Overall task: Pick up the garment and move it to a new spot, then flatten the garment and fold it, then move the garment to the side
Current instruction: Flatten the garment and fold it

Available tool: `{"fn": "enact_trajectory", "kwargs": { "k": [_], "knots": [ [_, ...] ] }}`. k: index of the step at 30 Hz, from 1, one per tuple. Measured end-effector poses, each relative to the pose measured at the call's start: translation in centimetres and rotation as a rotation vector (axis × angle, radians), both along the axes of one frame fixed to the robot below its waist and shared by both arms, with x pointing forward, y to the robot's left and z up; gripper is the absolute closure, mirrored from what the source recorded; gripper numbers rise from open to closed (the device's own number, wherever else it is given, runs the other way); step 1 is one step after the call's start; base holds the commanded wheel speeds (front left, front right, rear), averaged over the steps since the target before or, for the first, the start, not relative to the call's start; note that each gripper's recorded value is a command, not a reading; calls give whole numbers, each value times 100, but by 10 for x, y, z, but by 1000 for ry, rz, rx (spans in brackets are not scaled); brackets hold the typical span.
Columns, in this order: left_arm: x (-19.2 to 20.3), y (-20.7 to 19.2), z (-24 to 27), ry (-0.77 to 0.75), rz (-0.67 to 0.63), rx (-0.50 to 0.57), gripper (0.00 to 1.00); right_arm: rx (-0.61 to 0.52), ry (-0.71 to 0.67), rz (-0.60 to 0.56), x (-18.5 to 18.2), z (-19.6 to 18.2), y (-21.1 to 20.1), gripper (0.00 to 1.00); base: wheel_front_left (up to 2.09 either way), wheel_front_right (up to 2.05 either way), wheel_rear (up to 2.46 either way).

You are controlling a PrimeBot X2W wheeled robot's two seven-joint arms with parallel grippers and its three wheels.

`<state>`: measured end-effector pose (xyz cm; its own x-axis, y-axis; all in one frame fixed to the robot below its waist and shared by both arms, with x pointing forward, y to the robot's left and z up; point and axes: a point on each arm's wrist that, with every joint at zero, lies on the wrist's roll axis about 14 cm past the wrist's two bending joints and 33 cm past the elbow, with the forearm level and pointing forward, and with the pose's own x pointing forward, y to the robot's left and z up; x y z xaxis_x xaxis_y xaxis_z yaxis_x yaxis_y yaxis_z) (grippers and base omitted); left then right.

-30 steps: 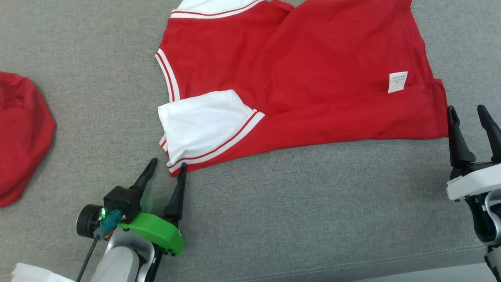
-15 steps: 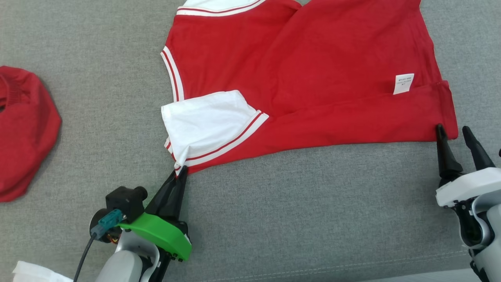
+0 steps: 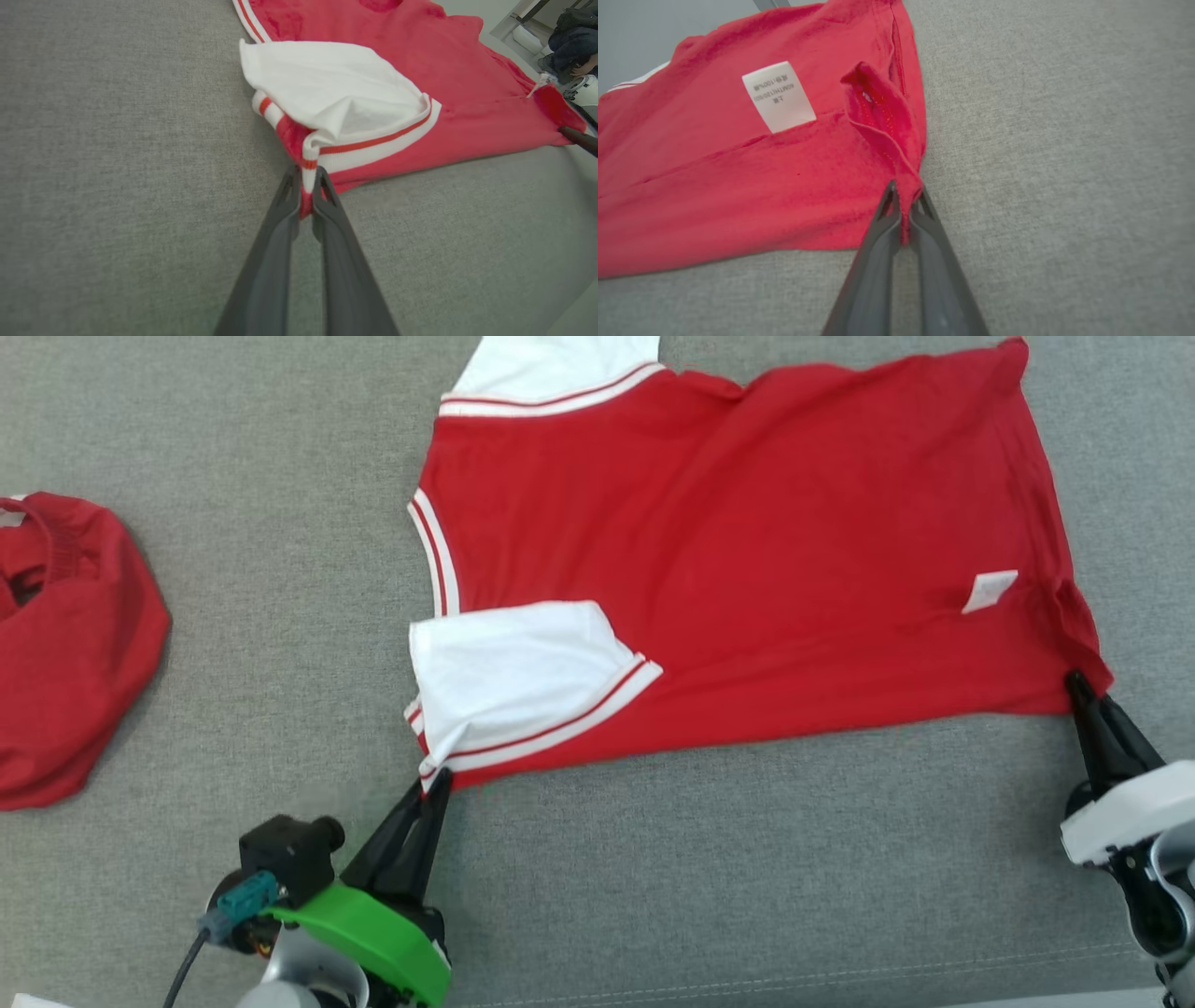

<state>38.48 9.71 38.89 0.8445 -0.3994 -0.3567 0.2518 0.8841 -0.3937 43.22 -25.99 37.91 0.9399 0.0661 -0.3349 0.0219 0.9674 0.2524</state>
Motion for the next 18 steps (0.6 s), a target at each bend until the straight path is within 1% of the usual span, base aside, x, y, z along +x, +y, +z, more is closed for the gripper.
{"fn": "enact_trajectory", "kwargs": {
  "k": [3,8,15,16,17,18],
  "knots": [
    [-12,-3,0,23,-9,-6,100,-18,20,12,-14,-1,-6,100,0,0,0],
    [-37,-11,-7,104,-33,-18,100,-48,49,21,-35,-2,-16,100,0,0,0],
    [-48,-12,-12,151,-38,-9,100,-37,73,15,-47,-7,-16,100,0,0,0],
    [-49,-11,-13,152,-38,-7,67,-35,70,13,-47,-6,-16,40,0,0,0],
    [-48,-11,-12,149,-33,-7,27,-39,59,4,-45,-3,-18,0,0,0,0],
    [-49,-10,-13,151,-30,-2,0,-41,42,-12,-42,1,-22,0,0,0,0]
  ]
}}
